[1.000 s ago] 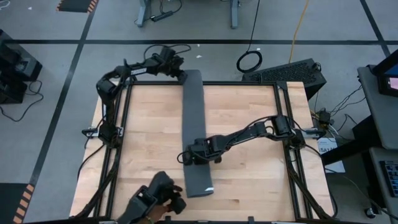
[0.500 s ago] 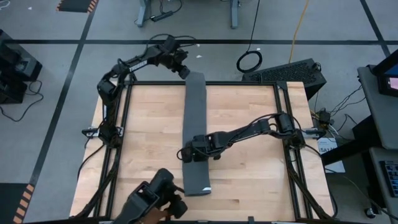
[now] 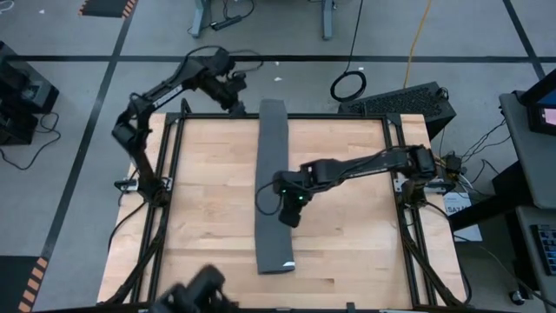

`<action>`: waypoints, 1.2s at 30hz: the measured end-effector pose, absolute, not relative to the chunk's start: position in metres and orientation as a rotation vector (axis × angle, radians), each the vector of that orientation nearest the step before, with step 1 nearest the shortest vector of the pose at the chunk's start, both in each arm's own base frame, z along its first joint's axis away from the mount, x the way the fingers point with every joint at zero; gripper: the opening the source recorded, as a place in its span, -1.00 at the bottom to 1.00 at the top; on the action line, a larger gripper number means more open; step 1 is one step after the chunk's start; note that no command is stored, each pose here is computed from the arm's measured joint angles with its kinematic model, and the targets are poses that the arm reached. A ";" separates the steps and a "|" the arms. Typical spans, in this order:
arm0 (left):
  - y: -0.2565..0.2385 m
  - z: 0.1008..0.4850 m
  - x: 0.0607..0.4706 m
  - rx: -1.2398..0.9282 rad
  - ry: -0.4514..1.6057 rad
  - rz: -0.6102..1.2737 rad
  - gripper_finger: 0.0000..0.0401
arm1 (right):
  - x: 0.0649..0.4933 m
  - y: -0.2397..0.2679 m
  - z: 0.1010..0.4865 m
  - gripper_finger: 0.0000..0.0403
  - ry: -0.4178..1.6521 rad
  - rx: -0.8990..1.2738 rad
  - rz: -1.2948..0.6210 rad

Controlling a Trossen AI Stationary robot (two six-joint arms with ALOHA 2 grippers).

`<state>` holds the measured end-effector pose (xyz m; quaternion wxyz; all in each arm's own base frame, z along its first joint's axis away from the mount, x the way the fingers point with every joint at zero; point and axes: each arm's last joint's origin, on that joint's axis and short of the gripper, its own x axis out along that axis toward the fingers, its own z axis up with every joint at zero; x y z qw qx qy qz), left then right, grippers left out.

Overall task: Roll towel into tight, uniform cylinder
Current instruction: Roll the towel

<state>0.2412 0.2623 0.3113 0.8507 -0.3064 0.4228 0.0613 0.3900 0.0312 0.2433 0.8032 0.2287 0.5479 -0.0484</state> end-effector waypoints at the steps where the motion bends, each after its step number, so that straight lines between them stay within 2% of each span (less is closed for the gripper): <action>1: 0.250 0.311 0.243 -0.642 0.891 0.092 -0.30 | 0.389 0.030 0.247 -1.00 1.161 0.423 -0.075; 4: 0.209 0.303 0.255 -0.614 0.918 0.008 -0.30 | 0.384 0.027 0.254 -1.00 1.155 0.263 -0.004; 11: 0.122 0.280 0.273 -0.586 0.997 -0.012 -0.30 | 0.370 0.020 0.272 -1.00 1.140 0.069 0.212; 17: 0.070 0.241 0.274 -0.631 0.963 0.024 -0.30 | 0.364 0.020 0.264 -1.00 1.046 0.129 0.334; 20: 0.046 0.225 0.270 -0.663 0.936 0.018 -0.30 | 0.361 0.031 0.254 -1.00 1.023 0.222 0.319; 25: 0.021 0.231 0.268 -0.572 0.838 0.000 -0.30 | 0.359 0.053 0.245 -1.00 0.984 0.285 0.274; 31: 0.003 0.239 0.267 -0.337 0.780 -0.081 -0.30 | 0.363 0.067 0.244 -1.00 0.861 0.085 0.196; 36: -0.005 0.238 0.267 -0.138 0.784 -0.058 -0.30 | 0.368 0.060 0.239 -1.00 0.772 -0.095 0.193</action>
